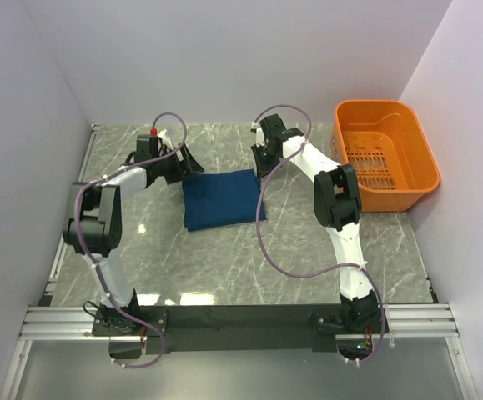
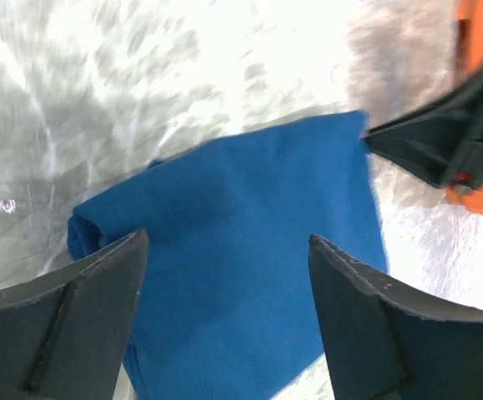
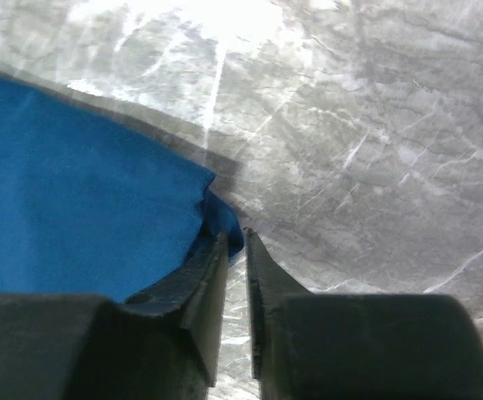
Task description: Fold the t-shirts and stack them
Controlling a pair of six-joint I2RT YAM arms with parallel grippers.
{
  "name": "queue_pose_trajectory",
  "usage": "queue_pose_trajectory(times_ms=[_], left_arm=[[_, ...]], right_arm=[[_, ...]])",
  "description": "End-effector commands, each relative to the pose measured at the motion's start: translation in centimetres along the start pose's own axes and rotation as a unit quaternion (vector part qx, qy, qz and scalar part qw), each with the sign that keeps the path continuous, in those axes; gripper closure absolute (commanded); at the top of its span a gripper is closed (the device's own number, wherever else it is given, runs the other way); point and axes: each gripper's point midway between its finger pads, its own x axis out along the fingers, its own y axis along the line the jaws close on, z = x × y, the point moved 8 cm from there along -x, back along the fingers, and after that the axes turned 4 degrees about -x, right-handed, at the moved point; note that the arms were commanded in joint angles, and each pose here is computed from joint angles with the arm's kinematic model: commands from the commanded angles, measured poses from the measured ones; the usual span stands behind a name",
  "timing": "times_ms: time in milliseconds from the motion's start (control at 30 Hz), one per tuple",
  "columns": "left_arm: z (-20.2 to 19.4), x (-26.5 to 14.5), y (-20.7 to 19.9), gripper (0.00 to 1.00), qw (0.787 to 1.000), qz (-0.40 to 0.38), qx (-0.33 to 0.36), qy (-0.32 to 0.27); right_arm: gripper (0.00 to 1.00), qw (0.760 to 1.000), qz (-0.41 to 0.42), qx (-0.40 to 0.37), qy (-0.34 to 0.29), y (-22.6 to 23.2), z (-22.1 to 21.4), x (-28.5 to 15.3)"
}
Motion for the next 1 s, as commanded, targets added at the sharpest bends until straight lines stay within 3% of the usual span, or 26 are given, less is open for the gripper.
queue_pose_trajectory(times_ms=[0, 33, 200, 367, 600, 733, 967], left_arm=[[3.6, -4.3, -4.5, 0.16, 0.991, -0.039, 0.104, -0.080], [4.2, -5.3, -5.2, 0.16, 0.987, -0.029, 0.118, -0.103], [3.1, -7.8, -4.7, 0.13, 0.986, 0.032, 0.132, -0.096], [-1.3, -8.2, -2.4, 0.13, 0.994, 0.050, 0.087, -0.037], [-7.2, -7.8, 0.5, 0.09, 0.998, 0.060, -0.002, 0.021], [-9.1, -6.8, 0.9, 0.10, 0.997, 0.055, -0.014, 0.044], [-10.8, -3.4, 0.5, 0.19, 0.992, 0.082, -0.021, 0.089]], right_arm=[[0.75, 0.998, 0.013, -0.027, -0.062, 0.0, 2.6, -4.7], [0.73, 0.996, 0.029, -0.034, -0.071, 0.2, 2.8, -5.4], [0.62, 0.991, 0.066, -0.067, -0.094, 0.7, 2.8, -8.4], [0.58, 0.978, 0.133, -0.137, -0.079, 1.6, 0.3, -10.3], [0.51, 0.965, 0.169, -0.172, -0.099, 2.7, -3.3, -13.1], [0.50, 0.963, 0.167, -0.181, -0.108, 2.9, -4.3, -14.4], [0.50, 0.964, 0.162, -0.178, -0.115, 2.8, -5.4, -15.3]])
